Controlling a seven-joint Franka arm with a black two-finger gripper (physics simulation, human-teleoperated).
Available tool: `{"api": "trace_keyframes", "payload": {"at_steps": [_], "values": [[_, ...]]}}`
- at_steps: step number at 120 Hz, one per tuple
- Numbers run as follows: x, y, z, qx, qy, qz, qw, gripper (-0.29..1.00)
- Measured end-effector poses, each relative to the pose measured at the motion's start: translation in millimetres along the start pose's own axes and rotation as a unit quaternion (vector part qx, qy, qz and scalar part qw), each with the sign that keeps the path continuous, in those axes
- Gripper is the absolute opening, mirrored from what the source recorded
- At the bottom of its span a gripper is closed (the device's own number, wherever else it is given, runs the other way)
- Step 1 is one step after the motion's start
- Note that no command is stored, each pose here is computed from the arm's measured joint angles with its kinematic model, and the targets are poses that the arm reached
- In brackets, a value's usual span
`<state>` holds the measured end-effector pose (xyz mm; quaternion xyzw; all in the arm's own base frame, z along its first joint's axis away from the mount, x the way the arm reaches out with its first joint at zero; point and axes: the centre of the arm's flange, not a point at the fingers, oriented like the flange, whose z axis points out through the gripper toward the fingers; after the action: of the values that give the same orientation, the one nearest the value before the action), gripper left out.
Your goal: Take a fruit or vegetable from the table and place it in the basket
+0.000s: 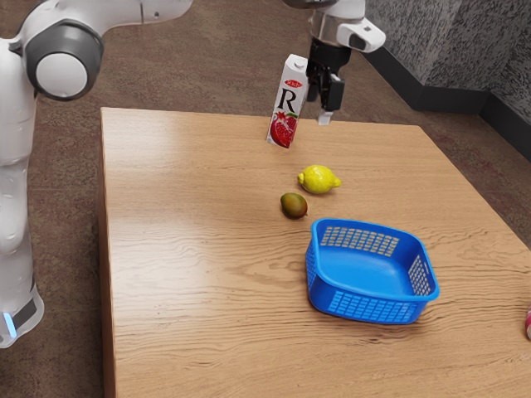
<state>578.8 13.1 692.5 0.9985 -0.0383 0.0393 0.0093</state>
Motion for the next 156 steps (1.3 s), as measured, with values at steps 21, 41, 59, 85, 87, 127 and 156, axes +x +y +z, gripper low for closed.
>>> {"api": "trace_keyframes", "payload": {"at_steps": [21,41,59,85,87,127,156], "values": [[-5,-18,-5,0.017,-0.002,-0.02,1.0,0.7],[-14,-35,4,0.031,-0.029,-0.032,0.999,0.7],[-33,-39,35,0.032,-0.065,-0.013,0.997,0.7],[-62,-37,69,0.035,-0.05,0.049,0.997,0.7],[-64,-40,71,0.035,-0.049,0.052,0.997,0.7],[-74,-52,91,0.038,-0.036,0.142,0.988,0.7],[-58,-35,121,0.023,-0.031,0.207,0.978,0.7]]}}
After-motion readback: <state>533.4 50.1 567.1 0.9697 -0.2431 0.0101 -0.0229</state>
